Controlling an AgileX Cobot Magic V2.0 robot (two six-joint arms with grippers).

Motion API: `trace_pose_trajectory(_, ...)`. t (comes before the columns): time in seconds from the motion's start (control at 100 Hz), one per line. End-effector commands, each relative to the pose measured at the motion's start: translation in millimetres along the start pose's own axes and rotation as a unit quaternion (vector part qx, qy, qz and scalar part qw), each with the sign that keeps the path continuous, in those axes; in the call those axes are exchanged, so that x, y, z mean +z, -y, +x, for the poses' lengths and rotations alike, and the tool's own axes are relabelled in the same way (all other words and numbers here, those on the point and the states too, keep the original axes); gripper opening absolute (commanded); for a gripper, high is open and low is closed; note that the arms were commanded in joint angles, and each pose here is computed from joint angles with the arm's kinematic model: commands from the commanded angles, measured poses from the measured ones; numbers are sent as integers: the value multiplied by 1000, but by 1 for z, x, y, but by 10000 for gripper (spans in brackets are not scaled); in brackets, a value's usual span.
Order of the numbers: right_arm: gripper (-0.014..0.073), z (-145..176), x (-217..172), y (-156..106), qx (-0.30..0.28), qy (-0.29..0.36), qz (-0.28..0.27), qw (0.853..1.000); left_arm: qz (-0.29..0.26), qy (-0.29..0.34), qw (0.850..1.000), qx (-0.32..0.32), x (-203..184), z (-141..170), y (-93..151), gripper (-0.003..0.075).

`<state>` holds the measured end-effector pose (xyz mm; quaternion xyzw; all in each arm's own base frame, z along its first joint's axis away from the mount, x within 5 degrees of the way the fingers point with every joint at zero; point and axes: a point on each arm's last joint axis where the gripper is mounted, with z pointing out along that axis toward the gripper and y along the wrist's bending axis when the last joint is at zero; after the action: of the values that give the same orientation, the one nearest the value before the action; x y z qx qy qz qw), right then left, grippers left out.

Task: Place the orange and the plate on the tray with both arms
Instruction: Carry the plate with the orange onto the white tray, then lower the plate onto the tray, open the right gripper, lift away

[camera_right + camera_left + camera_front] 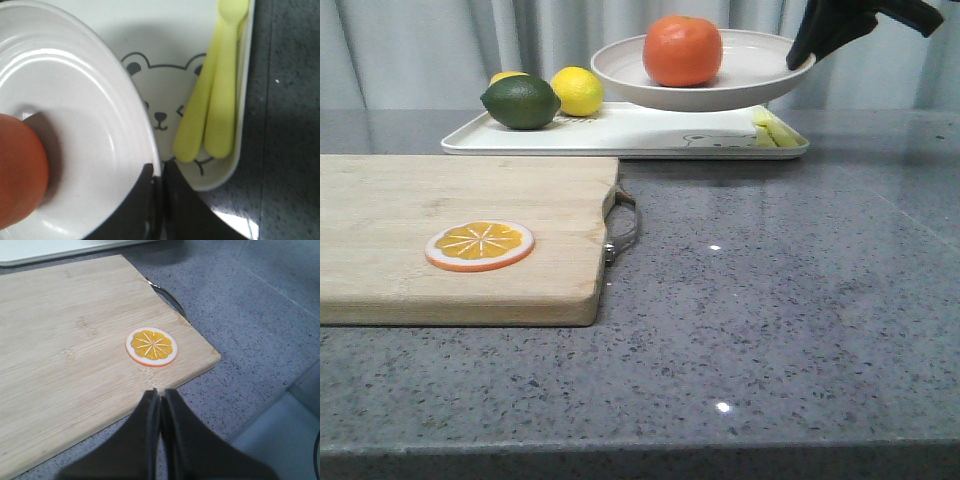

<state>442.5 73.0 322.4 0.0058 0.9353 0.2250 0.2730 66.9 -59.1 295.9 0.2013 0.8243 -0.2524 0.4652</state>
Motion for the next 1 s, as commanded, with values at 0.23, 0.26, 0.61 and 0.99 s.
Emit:
trace_pose_trajectory(0.23, -66, -43, 6, -13, 3, 65, -44, 997, 5, 44, 999, -7, -4, -14, 2, -19)
trace_pose_trajectory(0.26, -66, -46, 8, -13, 1, 69, -45, 997, 5, 44, 999, -7, -4, -14, 2, -19)
trace_pose_trajectory(0.61, -66, -56, 44, -2, 19, 62, -51, 997, 5, 44, 999, -7, -4, -14, 2, -19)
trace_pose_trajectory(0.99, -66, -55, 61, 6, 28, 65, -47, 996, 5, 44, 999, -7, -4, -14, 2, -19)
